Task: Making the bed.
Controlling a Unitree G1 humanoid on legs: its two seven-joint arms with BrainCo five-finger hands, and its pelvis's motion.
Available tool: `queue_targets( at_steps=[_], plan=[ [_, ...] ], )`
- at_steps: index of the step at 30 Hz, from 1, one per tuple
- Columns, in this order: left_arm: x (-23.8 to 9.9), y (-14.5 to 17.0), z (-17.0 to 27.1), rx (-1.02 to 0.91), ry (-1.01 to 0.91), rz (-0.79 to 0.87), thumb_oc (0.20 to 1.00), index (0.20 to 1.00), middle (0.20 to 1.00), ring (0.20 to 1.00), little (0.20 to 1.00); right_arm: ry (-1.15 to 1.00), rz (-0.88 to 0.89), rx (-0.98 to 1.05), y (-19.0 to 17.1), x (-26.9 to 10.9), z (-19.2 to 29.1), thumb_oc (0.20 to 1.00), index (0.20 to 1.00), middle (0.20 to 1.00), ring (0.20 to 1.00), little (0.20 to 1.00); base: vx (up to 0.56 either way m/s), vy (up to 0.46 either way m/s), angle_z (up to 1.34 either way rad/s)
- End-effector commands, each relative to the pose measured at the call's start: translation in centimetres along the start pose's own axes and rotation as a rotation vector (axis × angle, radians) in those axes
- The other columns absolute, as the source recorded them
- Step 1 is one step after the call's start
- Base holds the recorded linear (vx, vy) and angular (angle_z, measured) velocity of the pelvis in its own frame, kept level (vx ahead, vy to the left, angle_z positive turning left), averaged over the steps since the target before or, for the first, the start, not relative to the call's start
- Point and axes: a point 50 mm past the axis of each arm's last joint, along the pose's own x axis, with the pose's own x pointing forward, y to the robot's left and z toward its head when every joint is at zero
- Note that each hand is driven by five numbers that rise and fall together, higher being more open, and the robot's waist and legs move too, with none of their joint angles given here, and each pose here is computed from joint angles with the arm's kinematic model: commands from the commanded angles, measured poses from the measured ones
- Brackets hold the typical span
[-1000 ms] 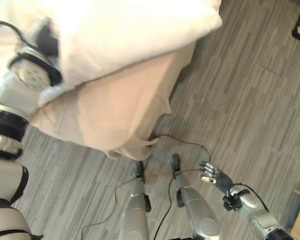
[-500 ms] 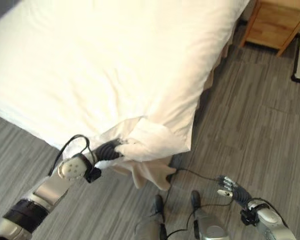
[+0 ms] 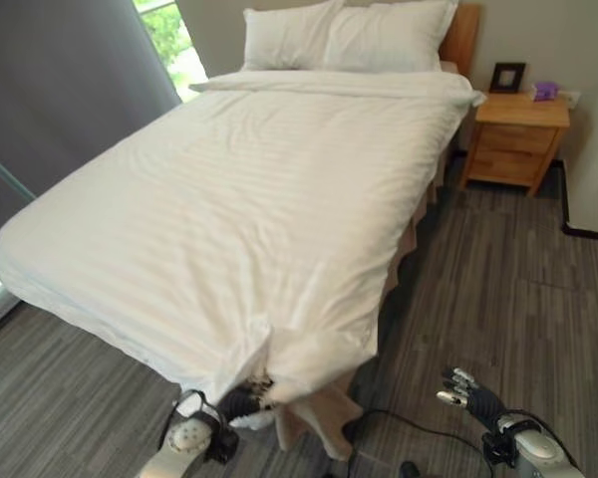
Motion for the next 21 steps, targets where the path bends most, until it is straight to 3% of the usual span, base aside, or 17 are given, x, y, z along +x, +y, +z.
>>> queue_targets(
  at_steps=[1,10,17,21],
  plan=[
    [-1.7,0.8,3.5,0.158,-0.113,-0.120,1.000,1.000,1.000,1.000,1.000,-0.068,0.044,-0.030,0.4,0.9,1.8,1.000,1.000,1.000,1.000,1.000,0.01,-0.014,0.07],
    [-9.2,3.6,13.6,0.623,-0.175,-0.373,1.000,1.000,1.000,1.000,1.000,0.002,0.199,-0.065,2.0,1.9,1.1,1.000,1.000,1.000,1.000,1.000,0.00,-0.011,0.04],
    [-10.8,2.9,16.6,0.652,-0.192,-0.505,1.000,1.000,1.000,1.000,1.000,0.039,0.289,-0.082,3.0,2.1,0.6,1.000,1.000,1.000,1.000,1.000,-0.01,-0.005,0.00],
    [-11.0,3.8,18.2,0.505,-0.352,-0.426,1.000,1.000,1.000,1.000,1.000,0.034,0.290,-0.055,3.0,1.7,0.3,1.000,1.000,1.000,1.000,1.000,0.00,0.000,0.00]
  ],
)
